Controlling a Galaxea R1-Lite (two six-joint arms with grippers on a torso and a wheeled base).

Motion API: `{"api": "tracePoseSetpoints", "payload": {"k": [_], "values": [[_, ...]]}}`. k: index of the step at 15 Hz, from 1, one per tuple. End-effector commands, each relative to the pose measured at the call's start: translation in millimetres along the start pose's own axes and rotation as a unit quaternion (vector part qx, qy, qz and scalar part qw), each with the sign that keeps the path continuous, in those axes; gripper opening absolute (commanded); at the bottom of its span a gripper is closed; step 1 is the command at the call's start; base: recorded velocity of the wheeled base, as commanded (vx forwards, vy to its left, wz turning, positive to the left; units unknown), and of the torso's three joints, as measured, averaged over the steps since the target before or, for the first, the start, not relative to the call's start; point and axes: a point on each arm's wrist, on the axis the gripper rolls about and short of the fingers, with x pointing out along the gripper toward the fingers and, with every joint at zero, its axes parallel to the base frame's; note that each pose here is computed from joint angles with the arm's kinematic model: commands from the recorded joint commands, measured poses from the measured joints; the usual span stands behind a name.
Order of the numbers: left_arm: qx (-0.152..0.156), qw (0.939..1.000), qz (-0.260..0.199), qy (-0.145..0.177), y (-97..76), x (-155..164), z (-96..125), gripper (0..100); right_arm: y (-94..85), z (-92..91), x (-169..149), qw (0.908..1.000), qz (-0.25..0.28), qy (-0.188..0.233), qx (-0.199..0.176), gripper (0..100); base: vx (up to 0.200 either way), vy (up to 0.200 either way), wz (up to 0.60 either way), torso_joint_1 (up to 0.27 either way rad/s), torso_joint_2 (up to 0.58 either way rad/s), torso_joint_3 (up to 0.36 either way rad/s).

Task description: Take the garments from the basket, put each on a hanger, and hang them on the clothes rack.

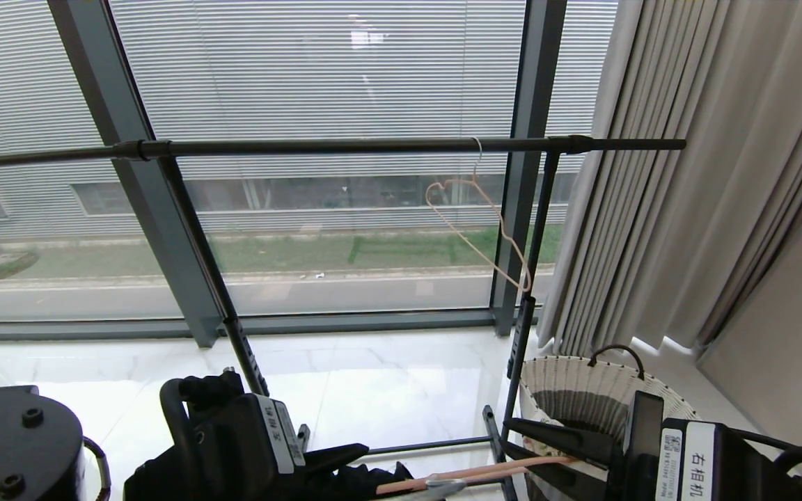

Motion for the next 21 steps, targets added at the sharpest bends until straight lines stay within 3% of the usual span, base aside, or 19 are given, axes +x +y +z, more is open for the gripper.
{"api": "tracePoseSetpoints", "payload": {"k": [1, 6, 8, 11, 14, 17, 18, 21], "values": [[-0.001, 1.0000, 0.002, -0.003, 0.5, -0.5, 0.7, 0, 0.3, -1.0, 0.3, 1.0000, -0.002, 0.005, -0.001, 100, 0.000, 0.000, 0.00, 0.000, 0.00, 0.000], [-0.006, 0.9999, 0.009, -0.002, 2.3, -1.2, 0.0, 0, -0.3, -0.6, -0.3, 1.0000, -0.005, 0.004, 0.000, 100, 0.000, 0.000, 0.00, 0.000, 0.00, 0.000], [-0.029, 0.9981, 0.053, 0.015, 13.9, -0.9, -5.6, 0, -0.3, -1.3, -1.8, 0.9999, -0.011, 0.008, 0.000, 100, 0.000, 0.000, 0.00, 0.000, 0.00, 0.000], [-0.099, 0.9899, 0.099, 0.018, 30.6, -3.0, -8.7, 0, 0.5, -2.8, -1.8, 0.9999, -0.007, 0.010, 0.000, 100, 0.000, 0.000, 0.00, 0.000, 0.00, 0.000], [-0.117, 0.9865, 0.115, -0.007, 37.3, -8.9, 0.8, 0, 3.5, -8.9, -1.3, 0.9997, 0.003, 0.022, 0.006, 100, 0.000, 0.000, 0.00, 0.000, 0.00, 0.000], [-0.121, 0.9841, 0.125, -0.037, 42.6, -13.9, 15.1, 0, 6.7, -21.3, 12.5, 0.9949, 0.003, 0.056, 0.084, 100, 0.000, 0.000, 0.00, 0.000, 0.00, 0.000], [-0.119, 0.9834, 0.128, -0.049, 44.6, -15.7, 21.3, 0, 6.9, -27.0, 26.8, 0.9857, -0.022, 0.076, 0.149, 100, 0.000, 0.000, 0.00, 0.000, 0.00, 0.000], [-0.113, 0.9828, 0.130, -0.065, 46.8, -19.0, 29.1, 0, 1.6, -34.3, 71.4, 0.9501, -0.121, 0.087, 0.274, 100, 0.000, 0.000, 0.00, 0.000, 0.00, 0.000]]}}
